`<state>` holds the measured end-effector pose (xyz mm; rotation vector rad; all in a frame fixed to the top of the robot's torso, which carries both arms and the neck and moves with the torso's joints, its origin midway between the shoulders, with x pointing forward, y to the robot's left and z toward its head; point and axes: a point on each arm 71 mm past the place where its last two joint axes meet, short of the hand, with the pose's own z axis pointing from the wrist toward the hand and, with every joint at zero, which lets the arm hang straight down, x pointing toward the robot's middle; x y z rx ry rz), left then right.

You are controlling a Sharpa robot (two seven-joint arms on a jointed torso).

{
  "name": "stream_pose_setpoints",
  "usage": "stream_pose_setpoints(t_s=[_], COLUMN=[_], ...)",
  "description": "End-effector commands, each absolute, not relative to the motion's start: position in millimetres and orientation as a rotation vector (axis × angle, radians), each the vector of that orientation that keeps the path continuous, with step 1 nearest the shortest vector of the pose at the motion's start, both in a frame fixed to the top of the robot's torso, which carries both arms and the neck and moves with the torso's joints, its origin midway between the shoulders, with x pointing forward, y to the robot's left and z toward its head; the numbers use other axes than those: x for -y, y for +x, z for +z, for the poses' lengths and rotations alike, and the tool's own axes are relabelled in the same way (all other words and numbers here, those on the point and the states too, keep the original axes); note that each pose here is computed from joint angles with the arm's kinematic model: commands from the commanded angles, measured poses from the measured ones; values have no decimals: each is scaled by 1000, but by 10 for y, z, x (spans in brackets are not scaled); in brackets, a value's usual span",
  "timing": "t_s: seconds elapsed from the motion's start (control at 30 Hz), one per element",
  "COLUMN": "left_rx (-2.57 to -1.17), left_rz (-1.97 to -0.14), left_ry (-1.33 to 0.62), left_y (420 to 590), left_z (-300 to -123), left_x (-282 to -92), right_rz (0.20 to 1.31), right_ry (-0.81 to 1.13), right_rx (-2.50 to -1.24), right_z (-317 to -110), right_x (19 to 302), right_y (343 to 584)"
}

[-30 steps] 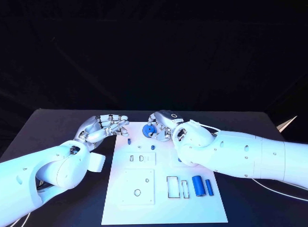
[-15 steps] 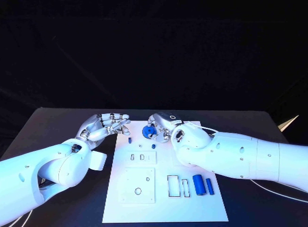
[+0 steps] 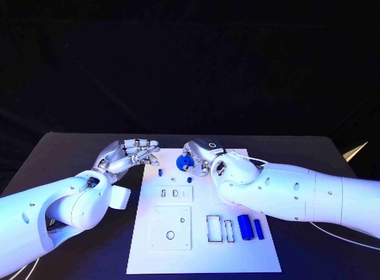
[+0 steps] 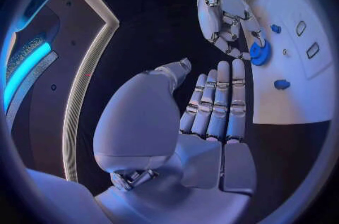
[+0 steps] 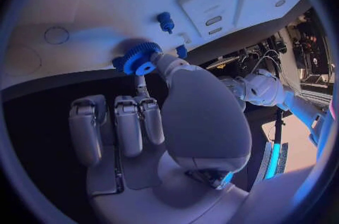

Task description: Assemble the parts on the task board

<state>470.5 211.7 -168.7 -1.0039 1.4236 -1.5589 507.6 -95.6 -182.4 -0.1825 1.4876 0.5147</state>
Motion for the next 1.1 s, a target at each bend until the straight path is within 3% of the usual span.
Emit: stream_pose_setpoints(t_s=[0.03,1.1], left_rx=[-1424,-1432], left_rz=[-1573,-1576], left_ry=[-1000,-1001], left_y=[4704,4709], left_z=[-1675,-1681], left_x=[-2116,-2104], right_rz=[483,501], right_ry=[-206,-203], right_rx=[-1480,-1548], right_z=[-1839,-1891], right_x=[962,945], right_y=[5076,5099])
